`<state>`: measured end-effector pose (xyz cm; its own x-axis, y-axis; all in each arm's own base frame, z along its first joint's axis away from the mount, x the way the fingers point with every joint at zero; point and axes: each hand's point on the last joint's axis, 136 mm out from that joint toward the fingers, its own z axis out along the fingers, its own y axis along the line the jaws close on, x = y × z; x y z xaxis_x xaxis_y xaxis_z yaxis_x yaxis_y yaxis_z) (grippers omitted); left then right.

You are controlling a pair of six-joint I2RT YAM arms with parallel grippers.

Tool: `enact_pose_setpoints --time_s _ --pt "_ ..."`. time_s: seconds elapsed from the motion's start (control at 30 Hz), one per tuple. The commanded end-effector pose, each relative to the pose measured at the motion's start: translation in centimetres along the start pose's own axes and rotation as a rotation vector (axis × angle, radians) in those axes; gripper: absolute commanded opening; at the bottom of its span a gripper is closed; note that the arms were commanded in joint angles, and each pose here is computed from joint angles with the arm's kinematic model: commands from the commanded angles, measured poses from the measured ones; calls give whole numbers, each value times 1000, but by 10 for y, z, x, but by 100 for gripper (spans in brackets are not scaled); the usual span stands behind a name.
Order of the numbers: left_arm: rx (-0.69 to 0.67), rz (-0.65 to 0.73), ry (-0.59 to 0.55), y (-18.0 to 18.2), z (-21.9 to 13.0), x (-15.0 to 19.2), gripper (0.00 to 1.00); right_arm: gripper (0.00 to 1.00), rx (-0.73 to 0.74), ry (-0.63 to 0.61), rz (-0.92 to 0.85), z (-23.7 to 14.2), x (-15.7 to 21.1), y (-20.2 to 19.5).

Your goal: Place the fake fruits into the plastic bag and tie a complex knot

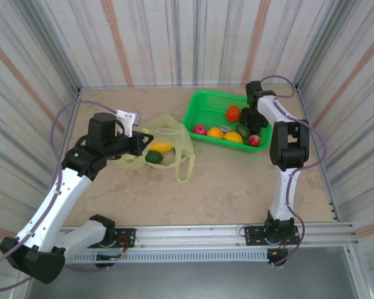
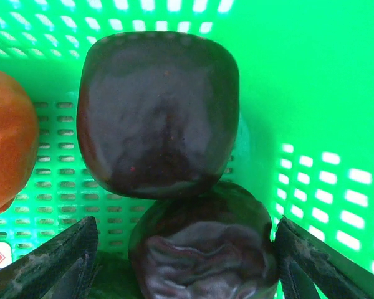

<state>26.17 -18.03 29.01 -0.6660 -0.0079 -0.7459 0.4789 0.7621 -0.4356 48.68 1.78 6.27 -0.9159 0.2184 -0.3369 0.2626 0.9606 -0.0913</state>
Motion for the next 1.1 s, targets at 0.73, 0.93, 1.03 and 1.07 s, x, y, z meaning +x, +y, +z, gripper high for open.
enact_pose_setpoints --time_s 0.73,0.93,1.03,1.07 --pt "-6 24 -35 -5 -12 -13 0 56 -141 -152 44 -97 -28 10" --pt "-11 16 -45 -4 -16 -13 0 56 -297 -235 -1 -162 -17 44" --pt "-17 12 -49 -2 -18 -13 0 56 -386 -264 -36 -192 -1 64" --pt "-19 11 -49 -1 -18 -13 0 56 -429 -273 -40 -204 4 72"
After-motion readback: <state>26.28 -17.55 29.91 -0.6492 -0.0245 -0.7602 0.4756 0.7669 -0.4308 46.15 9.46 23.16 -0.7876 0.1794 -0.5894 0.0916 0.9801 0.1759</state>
